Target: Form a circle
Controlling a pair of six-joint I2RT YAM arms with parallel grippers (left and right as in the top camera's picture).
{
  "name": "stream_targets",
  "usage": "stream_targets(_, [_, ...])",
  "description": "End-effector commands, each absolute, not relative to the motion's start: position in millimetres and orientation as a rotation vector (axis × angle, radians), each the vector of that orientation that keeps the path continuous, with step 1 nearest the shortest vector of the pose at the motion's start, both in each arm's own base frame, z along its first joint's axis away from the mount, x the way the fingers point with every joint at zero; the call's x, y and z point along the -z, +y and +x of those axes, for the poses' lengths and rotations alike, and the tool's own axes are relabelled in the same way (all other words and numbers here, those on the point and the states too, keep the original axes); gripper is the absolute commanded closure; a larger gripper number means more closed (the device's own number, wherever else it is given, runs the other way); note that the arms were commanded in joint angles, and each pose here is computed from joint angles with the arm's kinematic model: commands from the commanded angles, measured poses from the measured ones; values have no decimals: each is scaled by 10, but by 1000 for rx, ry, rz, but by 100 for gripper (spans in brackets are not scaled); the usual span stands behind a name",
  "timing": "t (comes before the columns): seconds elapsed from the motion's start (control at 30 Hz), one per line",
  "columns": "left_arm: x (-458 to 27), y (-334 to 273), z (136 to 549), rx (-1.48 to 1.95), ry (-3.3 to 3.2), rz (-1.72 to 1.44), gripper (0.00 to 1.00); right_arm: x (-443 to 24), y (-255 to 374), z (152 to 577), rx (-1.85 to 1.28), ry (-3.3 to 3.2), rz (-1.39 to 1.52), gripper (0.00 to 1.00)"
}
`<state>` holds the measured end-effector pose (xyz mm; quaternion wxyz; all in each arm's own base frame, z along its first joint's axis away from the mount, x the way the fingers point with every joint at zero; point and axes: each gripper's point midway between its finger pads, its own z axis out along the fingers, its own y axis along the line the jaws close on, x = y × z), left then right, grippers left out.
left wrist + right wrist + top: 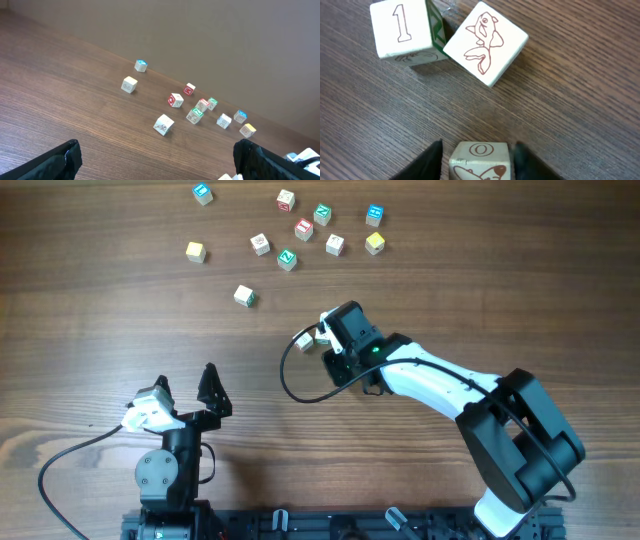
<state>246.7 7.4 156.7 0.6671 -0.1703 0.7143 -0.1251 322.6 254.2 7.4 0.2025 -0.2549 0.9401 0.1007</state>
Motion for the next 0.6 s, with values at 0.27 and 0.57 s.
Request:
stream_targets(0.27, [-1559,54,2466,281,1616,-367,0,148,2312,2927,-203,2785,-750,38])
stream_targets(0.57, [-1559,54,2466,281,1616,-367,0,131,2271,3030,-141,2750,-727,71])
